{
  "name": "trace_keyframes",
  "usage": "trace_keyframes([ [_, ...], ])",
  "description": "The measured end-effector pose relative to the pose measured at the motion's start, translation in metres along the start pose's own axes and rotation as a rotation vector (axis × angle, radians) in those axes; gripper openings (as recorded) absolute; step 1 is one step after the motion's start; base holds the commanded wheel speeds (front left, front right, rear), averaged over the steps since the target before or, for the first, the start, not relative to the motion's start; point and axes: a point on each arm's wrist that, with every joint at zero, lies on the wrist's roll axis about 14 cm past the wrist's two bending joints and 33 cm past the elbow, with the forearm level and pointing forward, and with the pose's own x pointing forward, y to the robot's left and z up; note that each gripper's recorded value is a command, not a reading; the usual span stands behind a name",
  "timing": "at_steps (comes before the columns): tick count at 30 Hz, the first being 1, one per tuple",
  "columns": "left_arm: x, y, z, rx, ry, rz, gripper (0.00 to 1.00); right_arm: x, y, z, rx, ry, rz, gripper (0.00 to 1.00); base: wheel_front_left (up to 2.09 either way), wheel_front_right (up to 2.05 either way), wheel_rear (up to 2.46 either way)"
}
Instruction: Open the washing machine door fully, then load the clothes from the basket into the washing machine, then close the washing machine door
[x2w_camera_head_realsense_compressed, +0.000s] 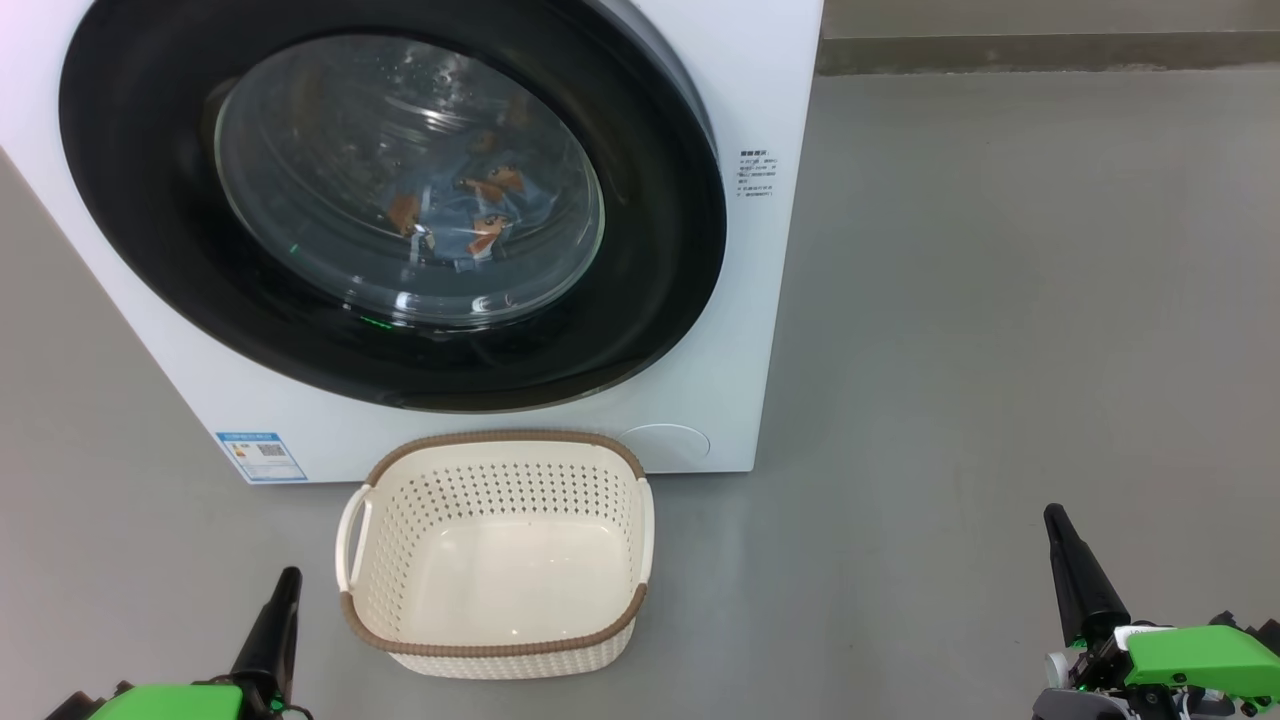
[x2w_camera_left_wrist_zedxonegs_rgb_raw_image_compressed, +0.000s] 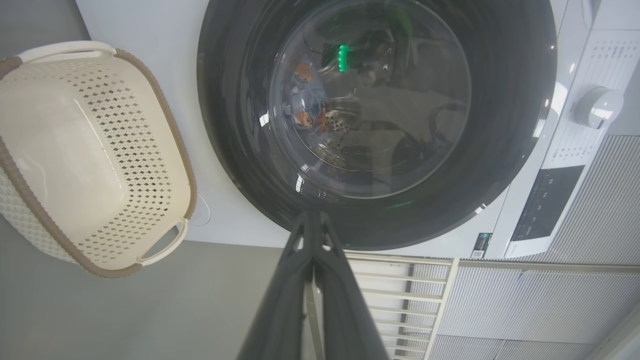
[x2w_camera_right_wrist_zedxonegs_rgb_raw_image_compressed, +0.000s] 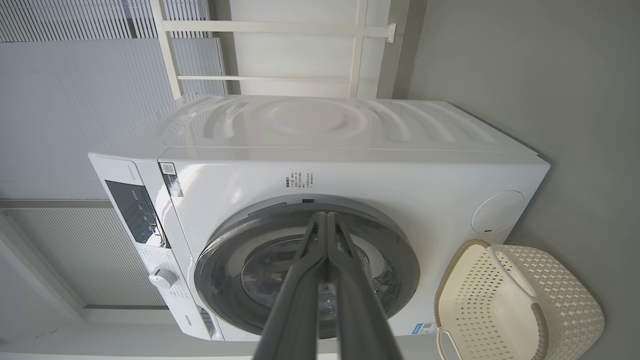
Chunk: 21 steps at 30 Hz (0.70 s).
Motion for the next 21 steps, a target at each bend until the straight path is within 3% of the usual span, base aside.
trace_keyframes([
  [21,0.0000,0.0000,-0.0001,0.000,0.000,0.000,0.00,0.0000,0.0000,0.0000,0.000,0.000,0.000,0.00,0.00,0.00,0.00],
])
